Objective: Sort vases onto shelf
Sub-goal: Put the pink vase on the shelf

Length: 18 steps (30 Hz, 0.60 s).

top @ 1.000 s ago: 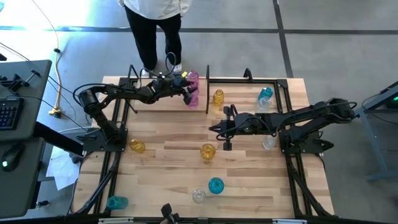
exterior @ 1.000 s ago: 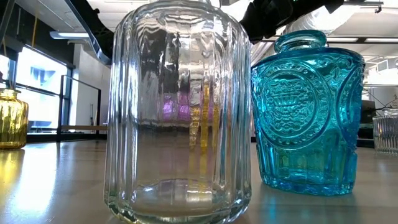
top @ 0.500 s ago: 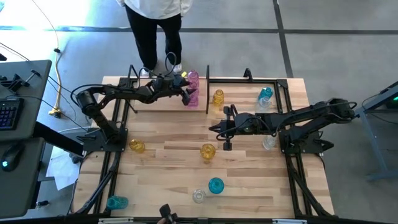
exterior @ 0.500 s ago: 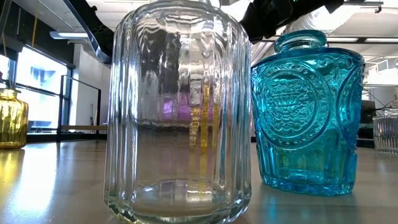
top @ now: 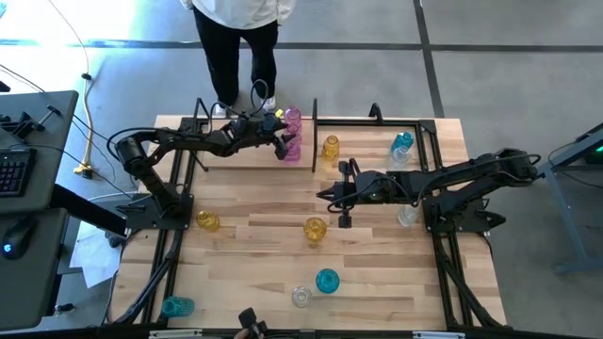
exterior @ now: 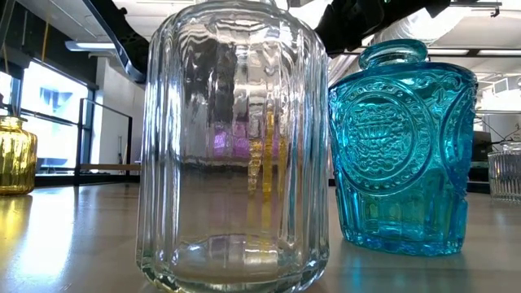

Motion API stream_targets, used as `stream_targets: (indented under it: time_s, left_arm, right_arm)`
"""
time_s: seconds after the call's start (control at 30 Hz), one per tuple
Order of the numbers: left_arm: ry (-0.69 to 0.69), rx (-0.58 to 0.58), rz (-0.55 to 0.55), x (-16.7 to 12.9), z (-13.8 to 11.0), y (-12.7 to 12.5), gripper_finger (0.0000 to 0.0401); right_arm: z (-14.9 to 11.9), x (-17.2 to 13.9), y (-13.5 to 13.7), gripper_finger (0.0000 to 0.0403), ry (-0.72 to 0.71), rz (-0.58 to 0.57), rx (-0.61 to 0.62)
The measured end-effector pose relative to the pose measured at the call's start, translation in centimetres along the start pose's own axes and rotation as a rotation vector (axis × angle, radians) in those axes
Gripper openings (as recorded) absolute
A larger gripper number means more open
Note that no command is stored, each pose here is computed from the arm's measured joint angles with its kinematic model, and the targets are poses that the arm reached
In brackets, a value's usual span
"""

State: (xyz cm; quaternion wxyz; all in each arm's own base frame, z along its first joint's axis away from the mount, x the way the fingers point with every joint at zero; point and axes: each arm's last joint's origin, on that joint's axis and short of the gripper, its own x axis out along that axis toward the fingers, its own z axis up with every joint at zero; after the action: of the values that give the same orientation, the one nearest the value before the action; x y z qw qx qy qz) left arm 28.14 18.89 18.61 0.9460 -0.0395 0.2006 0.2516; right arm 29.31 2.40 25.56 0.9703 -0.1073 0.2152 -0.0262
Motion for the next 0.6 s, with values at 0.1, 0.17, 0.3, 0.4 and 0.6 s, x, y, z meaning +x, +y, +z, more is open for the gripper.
stream_targets:
  time_s: [0.1,0.17,0.3,0.4,0.6]
  left_arm:
    - [0.004,0.006,0.002,-0.1,0.0,0.1,0.0197]
    - [0.004,0.015,0.006,-0.4,0.2,0.2,0.0197]
    - [0.009,0.03,0.022,-1.4,0.9,0.6,0.0197]
    - [0.011,0.042,0.032,-2.1,1.4,0.7,0.0195]
    - [0.008,0.05,0.044,-2.5,1.7,0.7,0.0173]
  right_arm:
    - [0.0,0.0,0.0,0.0,0.001,0.0,0.0]
    - [0.0,0.0,0.0,0.0,0.002,0.0,0.0]
    - [0.0,0.0,0.0,0.0,0.004,0.0,-0.001]
    - [0.0,0.0,0.0,0.0,0.003,0.0,-0.001]
    - [0.0,0.0,0.0,0.0,0.003,0.0,-0.001]
